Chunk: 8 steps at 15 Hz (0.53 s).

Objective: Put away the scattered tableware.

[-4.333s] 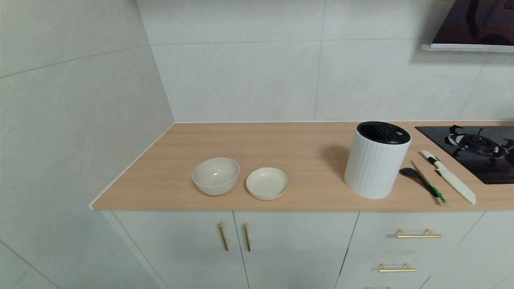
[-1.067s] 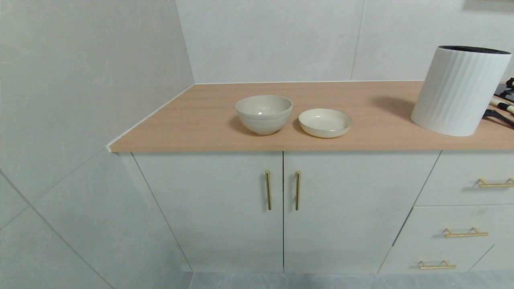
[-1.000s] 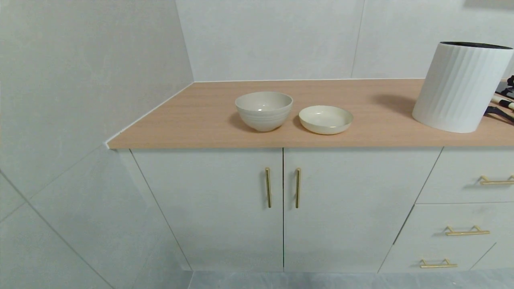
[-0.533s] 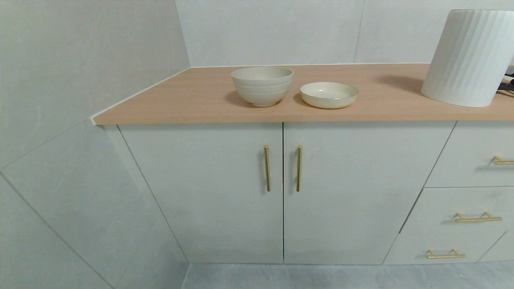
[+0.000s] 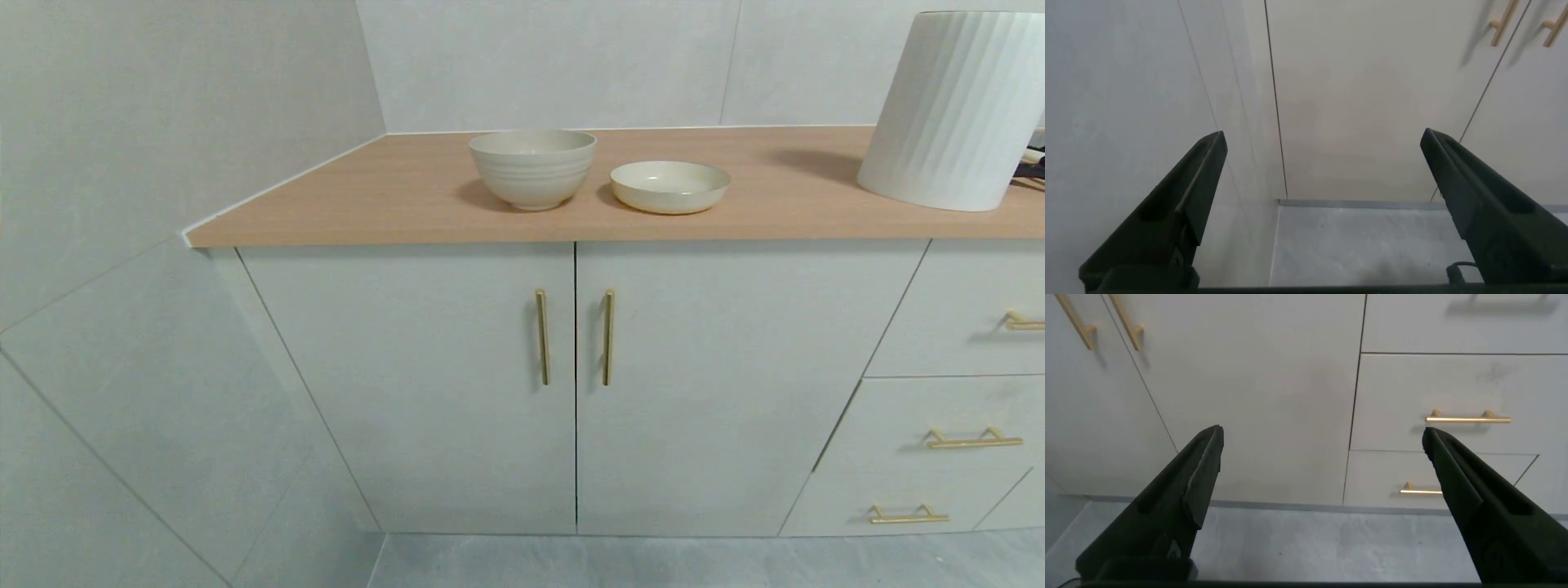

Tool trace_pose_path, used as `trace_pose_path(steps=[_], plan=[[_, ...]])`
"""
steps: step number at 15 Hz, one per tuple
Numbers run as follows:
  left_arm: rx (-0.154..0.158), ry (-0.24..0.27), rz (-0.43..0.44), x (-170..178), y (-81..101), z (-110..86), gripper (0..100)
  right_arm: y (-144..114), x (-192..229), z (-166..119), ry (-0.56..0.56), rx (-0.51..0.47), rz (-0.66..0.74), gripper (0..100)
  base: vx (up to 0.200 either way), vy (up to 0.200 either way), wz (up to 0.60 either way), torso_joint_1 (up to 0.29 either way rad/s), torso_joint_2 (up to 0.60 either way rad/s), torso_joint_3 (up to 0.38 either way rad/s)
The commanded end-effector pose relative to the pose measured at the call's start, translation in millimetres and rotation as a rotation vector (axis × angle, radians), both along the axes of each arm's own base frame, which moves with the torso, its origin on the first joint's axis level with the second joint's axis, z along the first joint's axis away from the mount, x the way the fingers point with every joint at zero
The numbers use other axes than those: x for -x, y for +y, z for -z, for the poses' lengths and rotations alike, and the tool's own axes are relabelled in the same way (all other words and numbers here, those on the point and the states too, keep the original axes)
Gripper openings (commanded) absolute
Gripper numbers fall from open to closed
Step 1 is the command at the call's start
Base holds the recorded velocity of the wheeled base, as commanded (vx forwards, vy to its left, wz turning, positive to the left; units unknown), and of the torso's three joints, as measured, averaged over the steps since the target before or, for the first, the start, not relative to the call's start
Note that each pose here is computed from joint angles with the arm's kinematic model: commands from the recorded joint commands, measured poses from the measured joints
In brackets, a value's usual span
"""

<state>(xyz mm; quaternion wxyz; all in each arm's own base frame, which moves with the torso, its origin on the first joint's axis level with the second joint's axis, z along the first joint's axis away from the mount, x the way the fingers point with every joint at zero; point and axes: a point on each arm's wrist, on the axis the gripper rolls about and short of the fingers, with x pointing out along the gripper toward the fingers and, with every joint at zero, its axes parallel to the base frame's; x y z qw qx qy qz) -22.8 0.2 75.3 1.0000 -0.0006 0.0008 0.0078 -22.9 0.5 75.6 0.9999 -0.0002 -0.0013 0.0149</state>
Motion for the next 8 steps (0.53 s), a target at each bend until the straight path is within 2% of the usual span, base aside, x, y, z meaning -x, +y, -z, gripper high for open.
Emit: trace_pose_path(steps=[1,8], plan=[[0.0,0.0,-0.001,0.0,0.0,0.0,100,0.0,-0.1,-0.1,0.001,0.001,-0.001,100,0.0,0.2,0.0,0.002,0.0,0.007],[0.0,0.0,0.0,0.0,0.0,0.0,100,0.0,-0.1,-0.1,0.001,0.003,0.001,100,0.0,0.0,0.0,0.0,0.0,0.0]])
